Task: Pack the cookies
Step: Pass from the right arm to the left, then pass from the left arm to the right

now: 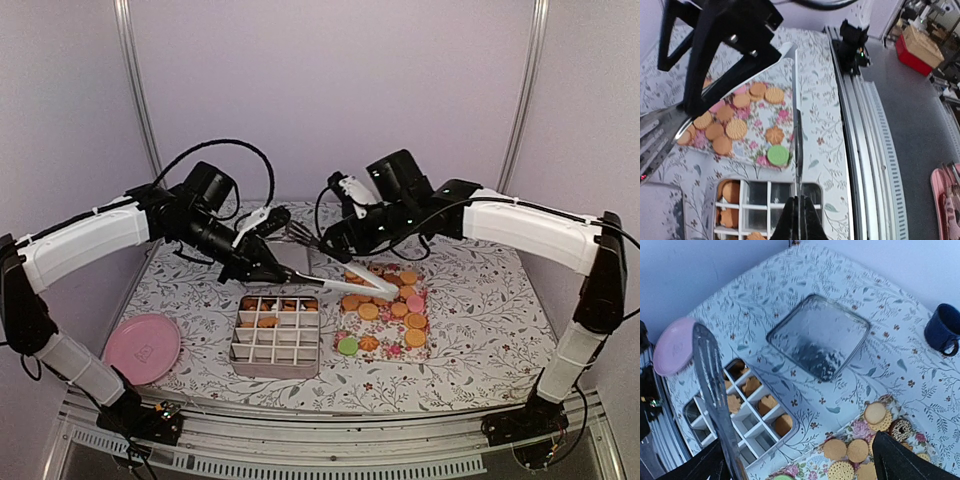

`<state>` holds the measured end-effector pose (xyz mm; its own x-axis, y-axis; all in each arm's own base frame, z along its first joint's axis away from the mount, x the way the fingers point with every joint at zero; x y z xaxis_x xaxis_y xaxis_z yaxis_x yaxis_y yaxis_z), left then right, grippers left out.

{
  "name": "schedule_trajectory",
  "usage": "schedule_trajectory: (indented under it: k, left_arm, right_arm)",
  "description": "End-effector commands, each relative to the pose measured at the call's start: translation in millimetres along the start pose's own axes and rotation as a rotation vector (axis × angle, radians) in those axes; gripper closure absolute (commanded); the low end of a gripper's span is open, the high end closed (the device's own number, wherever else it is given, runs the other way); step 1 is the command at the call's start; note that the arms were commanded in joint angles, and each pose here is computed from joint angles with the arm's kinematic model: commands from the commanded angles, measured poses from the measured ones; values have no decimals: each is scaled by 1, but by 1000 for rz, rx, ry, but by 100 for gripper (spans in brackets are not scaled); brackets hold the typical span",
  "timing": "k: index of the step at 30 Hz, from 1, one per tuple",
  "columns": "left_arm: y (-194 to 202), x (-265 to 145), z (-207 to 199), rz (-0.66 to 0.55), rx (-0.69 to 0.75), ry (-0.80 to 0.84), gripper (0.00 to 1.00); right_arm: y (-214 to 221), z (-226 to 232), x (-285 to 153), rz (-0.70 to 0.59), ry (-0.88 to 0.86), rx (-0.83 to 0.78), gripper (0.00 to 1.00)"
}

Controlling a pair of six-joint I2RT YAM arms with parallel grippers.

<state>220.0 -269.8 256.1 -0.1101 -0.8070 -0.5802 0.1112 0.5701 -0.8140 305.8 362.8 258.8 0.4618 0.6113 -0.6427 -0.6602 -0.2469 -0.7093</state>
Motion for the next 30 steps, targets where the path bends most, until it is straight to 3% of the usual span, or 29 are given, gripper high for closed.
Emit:
schedule_trajectory:
  k: [1, 2, 7, 16, 30]
  left_arm:
    - [-34, -34, 15, -242, -130, -44, 100]
    - [-37, -41, 20, -281, -171, -50, 100]
    - [-43, -63, 36, -426, -311, -40, 100]
    - [-46, -73, 35, -589, -463, 89, 100]
    - [-34, -81, 48, -615, -487, 5, 100]
  right_arm:
    - [-72, -22, -121, -517, -173, 191, 1]
    - [-71, -21, -149, -606, -242, 202, 1]
    - [-34, -34, -175, -755, -384, 295, 1]
    - [-14, -24, -146, -711, -580, 310, 1]
    - [-29, 20, -87, -688, -712, 413, 4]
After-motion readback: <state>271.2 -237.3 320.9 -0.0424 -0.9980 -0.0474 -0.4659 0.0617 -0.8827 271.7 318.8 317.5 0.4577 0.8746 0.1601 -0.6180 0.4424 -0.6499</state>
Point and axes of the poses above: each gripper's point midway between its finger pads, its own x axis out along the fingers, its own z axis along the line the jaws close on, y = z × x, the point moved 5 cm from there along -x, back along the fingers, and after that the axes turned 14 degrees about x, right-handed, at the moved point
